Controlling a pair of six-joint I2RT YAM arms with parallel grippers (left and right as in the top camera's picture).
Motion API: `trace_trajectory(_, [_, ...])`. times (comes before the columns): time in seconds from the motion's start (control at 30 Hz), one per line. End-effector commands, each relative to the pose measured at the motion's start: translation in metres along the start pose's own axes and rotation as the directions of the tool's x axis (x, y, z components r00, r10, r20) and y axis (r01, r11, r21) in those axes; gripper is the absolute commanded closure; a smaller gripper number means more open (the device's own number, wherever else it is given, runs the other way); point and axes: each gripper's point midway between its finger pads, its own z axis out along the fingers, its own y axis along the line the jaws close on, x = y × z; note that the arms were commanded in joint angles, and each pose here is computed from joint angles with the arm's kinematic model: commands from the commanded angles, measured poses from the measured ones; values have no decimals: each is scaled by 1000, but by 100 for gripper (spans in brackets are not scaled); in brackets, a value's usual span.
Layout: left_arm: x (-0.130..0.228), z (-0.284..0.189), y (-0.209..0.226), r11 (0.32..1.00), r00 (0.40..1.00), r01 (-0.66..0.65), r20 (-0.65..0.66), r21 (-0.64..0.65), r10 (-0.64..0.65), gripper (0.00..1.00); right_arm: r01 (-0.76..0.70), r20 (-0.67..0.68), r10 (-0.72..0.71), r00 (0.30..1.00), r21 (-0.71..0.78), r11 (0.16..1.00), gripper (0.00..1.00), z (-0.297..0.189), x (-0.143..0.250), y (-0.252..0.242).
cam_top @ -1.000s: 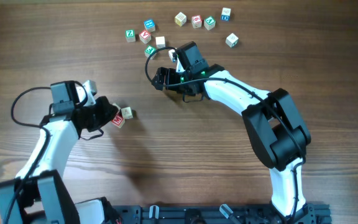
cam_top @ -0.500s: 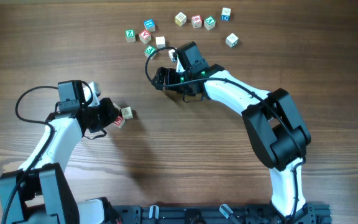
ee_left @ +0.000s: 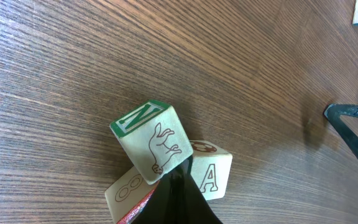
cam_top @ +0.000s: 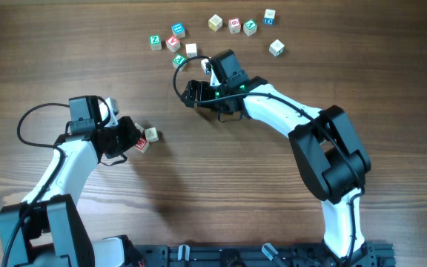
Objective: Form a circle
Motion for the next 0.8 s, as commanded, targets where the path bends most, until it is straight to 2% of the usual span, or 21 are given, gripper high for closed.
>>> trace_trajectory(0.0, [-2,2,0,1000,1000,2,3,-7,-2,96,-73,-41,81,996,177,982,0,22,25,-64])
trace_trajectory(0.77, [1,4,-2,999,1000,-27,4,-27,27,96,-72,-41,81,996,177,981,1,22,25,-64])
